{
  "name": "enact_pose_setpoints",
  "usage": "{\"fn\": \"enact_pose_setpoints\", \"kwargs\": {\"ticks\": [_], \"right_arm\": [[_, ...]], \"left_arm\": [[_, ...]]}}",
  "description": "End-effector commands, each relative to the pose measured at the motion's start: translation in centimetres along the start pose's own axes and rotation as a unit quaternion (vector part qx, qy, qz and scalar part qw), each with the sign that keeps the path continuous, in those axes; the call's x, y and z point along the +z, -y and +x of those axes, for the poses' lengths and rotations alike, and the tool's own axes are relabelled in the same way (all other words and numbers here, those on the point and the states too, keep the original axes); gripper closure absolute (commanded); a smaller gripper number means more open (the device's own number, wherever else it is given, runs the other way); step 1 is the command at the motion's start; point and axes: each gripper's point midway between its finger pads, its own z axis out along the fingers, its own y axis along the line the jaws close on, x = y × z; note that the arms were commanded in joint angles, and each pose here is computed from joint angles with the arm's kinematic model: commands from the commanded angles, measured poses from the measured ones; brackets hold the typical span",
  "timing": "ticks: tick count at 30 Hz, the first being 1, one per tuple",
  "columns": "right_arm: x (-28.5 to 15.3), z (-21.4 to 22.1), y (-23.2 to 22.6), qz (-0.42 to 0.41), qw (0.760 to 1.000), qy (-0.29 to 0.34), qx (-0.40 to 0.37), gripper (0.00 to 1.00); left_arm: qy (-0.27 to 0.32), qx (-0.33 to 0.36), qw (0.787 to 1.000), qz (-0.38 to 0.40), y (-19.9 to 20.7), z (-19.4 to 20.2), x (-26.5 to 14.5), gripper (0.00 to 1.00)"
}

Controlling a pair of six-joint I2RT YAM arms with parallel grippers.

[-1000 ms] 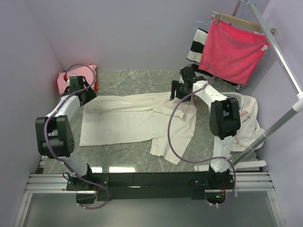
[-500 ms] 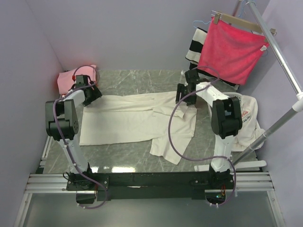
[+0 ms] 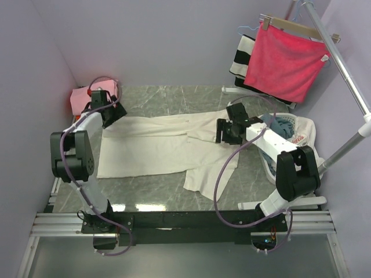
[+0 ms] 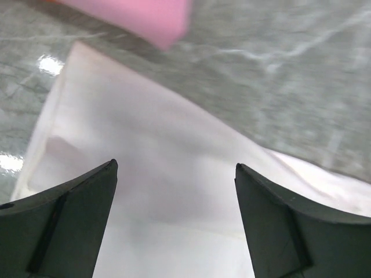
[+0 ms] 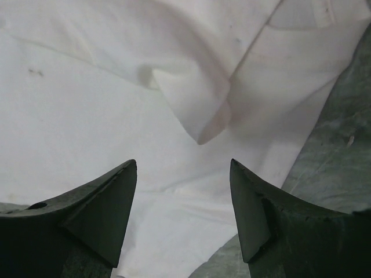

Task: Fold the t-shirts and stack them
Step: Fold the tshirt

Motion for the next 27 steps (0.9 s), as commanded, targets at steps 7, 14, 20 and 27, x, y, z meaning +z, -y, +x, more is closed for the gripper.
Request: {"fn": "enact_pose_setpoints", "kwargs": {"ticks": [7, 14, 20, 27], "right_arm": [[2.5, -0.7, 1.6, 0.072, 0.996, 0.044, -0.007, 0.29], [4.6, -1.2, 1.0, 0.069, 0.997, 0.038, -0.013, 0.32], [4.8, -2.1, 0.0, 0.052, 0.997, 0.053, -0.022, 0.66], [1.5, -4.5, -2.4, -0.005, 0.995, 0.094, -0.024, 1.00]], "left_arm": [[0.068, 0.042, 0.991, 0.106, 7.8, -0.5, -8.3, 0.04], [0.063, 0.058, 0.988, 0.128, 8.7, 0.7, -10.3, 0.01], [0.064, 0.062, 0.989, 0.117, 7.6, 1.3, -11.2, 0.01], [0.058, 0.066, 0.988, 0.125, 8.2, 1.3, -11.1, 0.01]]}}
